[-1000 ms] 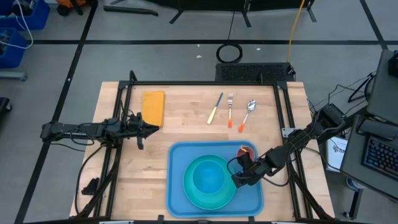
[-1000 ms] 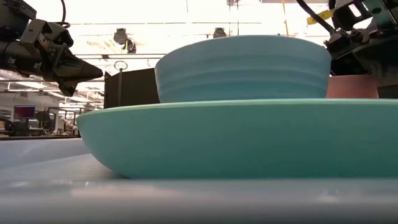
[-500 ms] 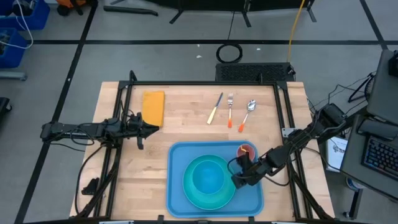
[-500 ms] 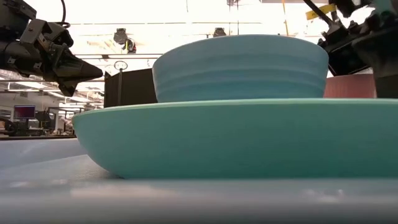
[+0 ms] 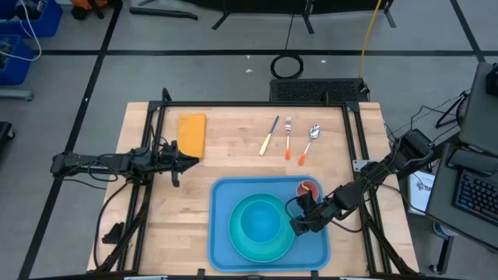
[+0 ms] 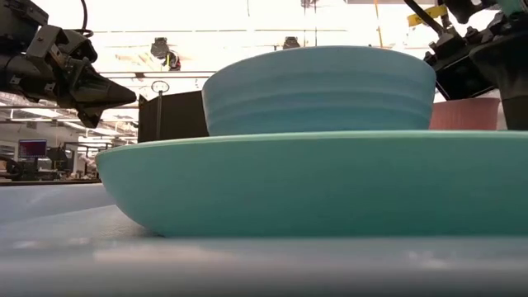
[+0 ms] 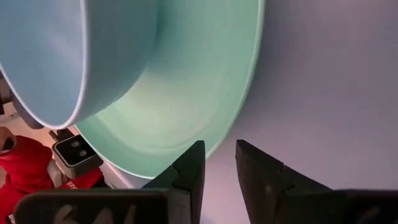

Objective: Set up tray
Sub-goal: Adjust the green plate on the tray

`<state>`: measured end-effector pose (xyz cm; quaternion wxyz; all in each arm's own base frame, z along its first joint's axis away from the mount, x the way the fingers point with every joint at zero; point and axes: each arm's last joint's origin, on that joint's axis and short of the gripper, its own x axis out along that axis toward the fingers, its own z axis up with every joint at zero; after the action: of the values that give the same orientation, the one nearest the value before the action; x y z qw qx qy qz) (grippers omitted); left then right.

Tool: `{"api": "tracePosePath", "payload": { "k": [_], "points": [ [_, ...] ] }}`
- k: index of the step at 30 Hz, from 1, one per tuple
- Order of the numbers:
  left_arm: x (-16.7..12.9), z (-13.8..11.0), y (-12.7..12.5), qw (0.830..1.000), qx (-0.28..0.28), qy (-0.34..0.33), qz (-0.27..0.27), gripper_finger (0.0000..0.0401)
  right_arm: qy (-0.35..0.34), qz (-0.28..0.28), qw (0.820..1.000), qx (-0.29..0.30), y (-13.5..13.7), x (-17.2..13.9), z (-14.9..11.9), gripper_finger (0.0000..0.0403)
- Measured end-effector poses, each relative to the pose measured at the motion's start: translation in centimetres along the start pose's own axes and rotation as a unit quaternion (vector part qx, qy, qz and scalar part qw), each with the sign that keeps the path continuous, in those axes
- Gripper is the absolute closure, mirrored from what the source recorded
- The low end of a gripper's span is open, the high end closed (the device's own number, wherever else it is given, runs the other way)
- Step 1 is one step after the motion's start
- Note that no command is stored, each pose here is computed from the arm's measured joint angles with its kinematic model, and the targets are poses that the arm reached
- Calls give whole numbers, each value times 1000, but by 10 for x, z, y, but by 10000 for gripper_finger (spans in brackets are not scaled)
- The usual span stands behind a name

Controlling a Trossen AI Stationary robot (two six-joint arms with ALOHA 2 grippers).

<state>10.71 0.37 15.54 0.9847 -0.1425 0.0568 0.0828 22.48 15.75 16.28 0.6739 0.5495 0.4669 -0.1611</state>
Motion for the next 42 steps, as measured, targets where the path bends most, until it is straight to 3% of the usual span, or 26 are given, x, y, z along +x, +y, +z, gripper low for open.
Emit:
{"api": "tracePosePath", "payload": {
  "k": [6,16,21,27,31,34,39,42],
  "points": [
    [0,0,0,1000,0,0,0,364,-17,-6,1000,-10,-2,-12,2,339],
    [0,0,0,1000,1,1,-3,364,-47,31,998,-32,4,-30,2,349],
    [0,0,0,1000,3,1,-2,364,-33,46,991,-118,6,-31,-8,356],
    [0,0,0,1000,2,1,-3,364,-43,56,954,-291,7,-26,-19,398],
    [0,0,0,1000,2,2,-3,364,-80,96,892,-434,16,-18,-29,402],
    [0,0,0,1000,2,2,-3,364,-110,102,873,-464,19,-10,-32,402],
    [0,0,0,1000,2,2,-3,364,-104,67,867,-483,12,5,-31,403],
    [0,0,0,1000,1,2,-4,364,-118,55,852,-507,10,9,-33,403]
  ]
}}
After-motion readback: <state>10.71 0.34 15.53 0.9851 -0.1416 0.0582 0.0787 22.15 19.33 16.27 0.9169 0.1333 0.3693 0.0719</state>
